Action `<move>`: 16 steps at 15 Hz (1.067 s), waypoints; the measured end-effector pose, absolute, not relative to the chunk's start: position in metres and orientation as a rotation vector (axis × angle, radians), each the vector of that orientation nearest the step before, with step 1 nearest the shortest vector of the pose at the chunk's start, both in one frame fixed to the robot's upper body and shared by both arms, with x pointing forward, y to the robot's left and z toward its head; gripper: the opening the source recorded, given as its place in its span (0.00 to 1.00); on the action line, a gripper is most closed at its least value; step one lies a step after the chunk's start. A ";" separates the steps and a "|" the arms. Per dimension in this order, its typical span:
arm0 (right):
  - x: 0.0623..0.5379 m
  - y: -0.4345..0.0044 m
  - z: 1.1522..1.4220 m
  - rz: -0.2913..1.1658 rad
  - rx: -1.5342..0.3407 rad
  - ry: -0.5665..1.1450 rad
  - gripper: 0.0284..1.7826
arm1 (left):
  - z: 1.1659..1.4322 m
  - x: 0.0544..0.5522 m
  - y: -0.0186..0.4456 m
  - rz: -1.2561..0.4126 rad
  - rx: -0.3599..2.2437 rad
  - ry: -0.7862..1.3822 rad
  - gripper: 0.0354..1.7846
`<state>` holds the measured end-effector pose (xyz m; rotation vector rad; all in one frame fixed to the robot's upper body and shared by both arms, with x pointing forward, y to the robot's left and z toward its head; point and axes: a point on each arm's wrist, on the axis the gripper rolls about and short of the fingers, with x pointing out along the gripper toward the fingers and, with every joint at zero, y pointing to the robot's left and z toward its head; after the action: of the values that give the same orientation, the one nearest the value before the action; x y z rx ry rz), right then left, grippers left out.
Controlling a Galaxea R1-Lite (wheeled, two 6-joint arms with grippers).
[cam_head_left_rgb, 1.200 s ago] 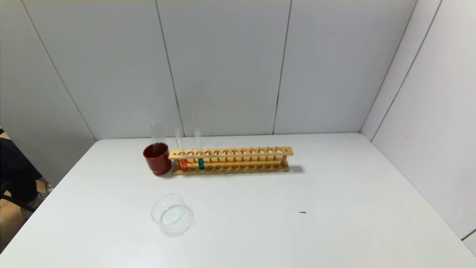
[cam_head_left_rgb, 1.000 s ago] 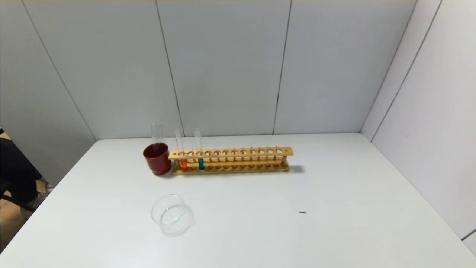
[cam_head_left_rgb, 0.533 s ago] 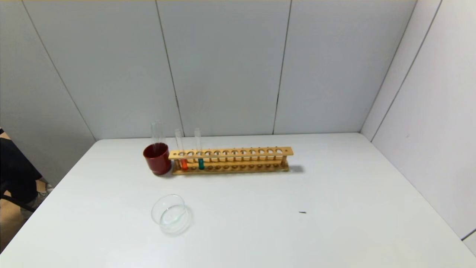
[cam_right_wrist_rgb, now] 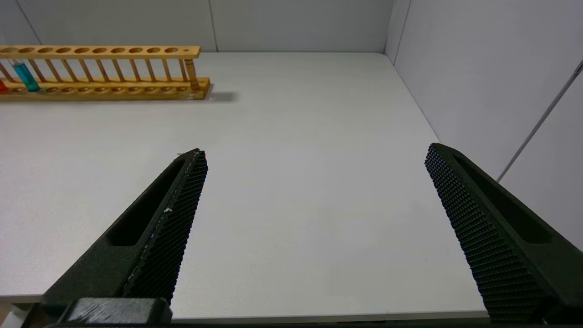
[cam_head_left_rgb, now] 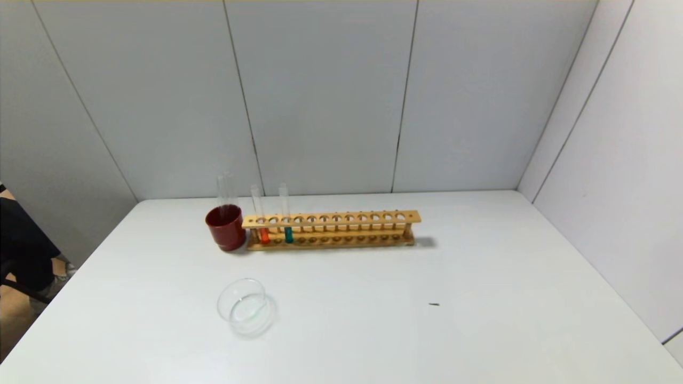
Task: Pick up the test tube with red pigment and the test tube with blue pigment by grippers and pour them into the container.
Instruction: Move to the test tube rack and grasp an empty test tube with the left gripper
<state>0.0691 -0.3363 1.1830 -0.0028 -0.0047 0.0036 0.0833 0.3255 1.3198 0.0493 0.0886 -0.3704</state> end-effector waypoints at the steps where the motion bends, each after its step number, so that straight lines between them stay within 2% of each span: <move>1: 0.069 -0.336 1.183 0.004 -0.003 -0.005 0.98 | 1.330 0.099 0.325 -0.381 0.042 0.118 0.97; 3: 0.069 -0.336 1.183 0.004 -0.003 -0.004 0.98 | 1.343 0.139 0.324 -0.403 0.027 0.185 0.97; 6: 0.069 -0.336 1.183 0.004 -0.003 -0.005 0.98 | 1.342 0.201 0.320 -0.435 -0.003 0.286 0.97; 16: 0.069 -0.336 1.183 0.004 -0.003 -0.004 0.98 | 1.269 0.361 0.288 -0.506 -0.054 0.462 0.97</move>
<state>0.0691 -0.3363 1.1829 -0.0028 -0.0043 0.0040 0.3615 0.2877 1.2694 -0.0540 0.4617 -0.5065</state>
